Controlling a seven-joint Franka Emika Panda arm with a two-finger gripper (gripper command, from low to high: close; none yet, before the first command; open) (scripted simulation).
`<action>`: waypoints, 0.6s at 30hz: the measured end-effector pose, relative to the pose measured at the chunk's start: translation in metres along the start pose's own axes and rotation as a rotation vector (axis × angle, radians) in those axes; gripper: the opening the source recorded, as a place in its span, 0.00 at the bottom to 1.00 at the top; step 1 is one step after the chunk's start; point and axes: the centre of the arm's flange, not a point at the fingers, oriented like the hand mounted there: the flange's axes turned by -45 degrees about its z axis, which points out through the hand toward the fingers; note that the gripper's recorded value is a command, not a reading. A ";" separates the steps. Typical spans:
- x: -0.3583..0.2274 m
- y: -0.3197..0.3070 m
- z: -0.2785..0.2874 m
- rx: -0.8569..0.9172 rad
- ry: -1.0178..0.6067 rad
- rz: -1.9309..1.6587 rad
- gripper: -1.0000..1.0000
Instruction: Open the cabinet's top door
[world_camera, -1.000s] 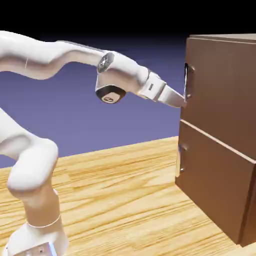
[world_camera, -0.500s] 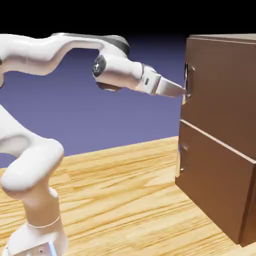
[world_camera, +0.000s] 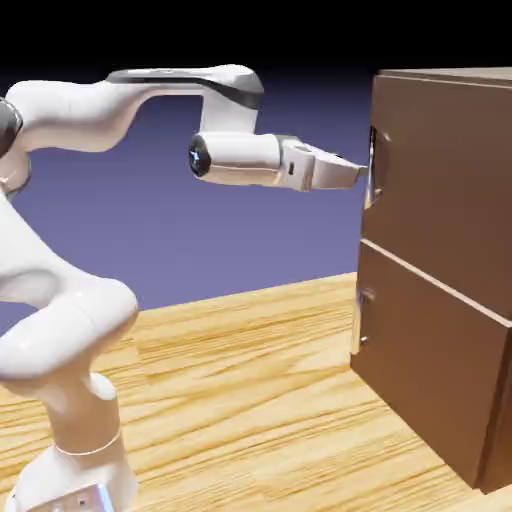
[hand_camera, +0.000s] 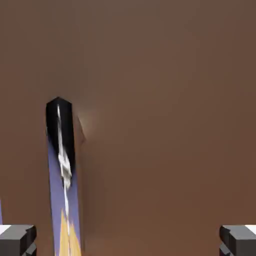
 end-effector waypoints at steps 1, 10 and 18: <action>-0.002 -0.004 0.003 -0.001 0.011 -0.002 0.50; -0.026 -0.037 0.030 -0.023 0.096 -0.012 0.50; -0.021 -0.036 0.080 -0.023 0.096 -0.012 0.00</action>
